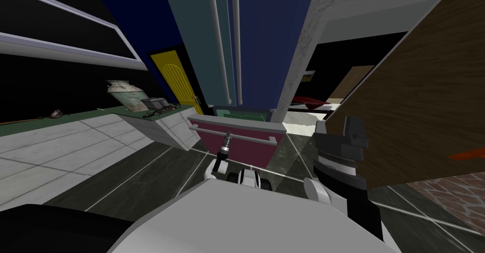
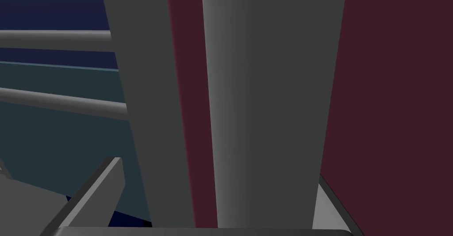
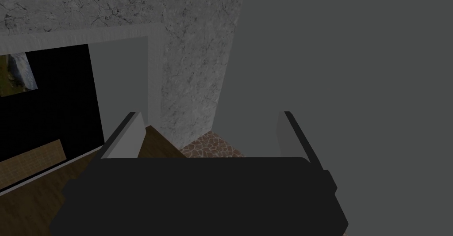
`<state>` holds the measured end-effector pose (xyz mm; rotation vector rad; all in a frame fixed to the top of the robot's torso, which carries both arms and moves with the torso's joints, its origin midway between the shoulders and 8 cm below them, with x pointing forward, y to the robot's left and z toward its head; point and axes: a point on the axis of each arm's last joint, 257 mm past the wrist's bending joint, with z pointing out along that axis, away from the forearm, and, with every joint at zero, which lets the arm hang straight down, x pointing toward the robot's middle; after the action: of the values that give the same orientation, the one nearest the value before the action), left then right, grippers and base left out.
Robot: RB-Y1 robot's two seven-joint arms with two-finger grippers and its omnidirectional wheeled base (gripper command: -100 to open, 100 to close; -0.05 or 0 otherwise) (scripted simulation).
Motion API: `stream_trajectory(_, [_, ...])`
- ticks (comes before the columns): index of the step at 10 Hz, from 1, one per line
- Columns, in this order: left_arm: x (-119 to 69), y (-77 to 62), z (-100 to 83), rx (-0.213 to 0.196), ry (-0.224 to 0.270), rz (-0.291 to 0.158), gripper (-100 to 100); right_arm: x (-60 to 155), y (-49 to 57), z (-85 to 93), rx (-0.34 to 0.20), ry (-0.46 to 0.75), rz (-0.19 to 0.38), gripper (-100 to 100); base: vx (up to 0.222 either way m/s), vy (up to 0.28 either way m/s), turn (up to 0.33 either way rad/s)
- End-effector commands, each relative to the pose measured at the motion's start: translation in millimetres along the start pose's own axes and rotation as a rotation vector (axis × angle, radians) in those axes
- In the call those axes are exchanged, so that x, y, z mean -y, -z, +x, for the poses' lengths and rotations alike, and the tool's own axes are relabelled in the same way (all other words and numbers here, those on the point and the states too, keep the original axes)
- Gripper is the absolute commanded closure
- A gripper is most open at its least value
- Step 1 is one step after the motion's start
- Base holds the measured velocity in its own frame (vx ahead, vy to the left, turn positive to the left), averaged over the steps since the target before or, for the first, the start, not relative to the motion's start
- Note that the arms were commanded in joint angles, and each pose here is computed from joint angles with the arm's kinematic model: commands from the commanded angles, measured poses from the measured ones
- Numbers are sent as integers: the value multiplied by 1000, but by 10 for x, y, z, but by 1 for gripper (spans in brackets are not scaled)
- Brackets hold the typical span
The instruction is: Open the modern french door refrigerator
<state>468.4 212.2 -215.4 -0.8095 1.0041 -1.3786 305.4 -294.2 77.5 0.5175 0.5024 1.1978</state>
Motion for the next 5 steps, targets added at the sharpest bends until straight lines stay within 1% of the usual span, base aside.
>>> stream_trajectory(1, [-25, 17, -1, 1, 0, -7, 0, 0, 0, 0, 0, 0, 0, 0, 0, 0, 0])
stream_trajectory(5, [-68, 45, -7, 2, 0, -20, 0, 0, 0, 0, 0, 0, 0, 0, 0, 0, 0])
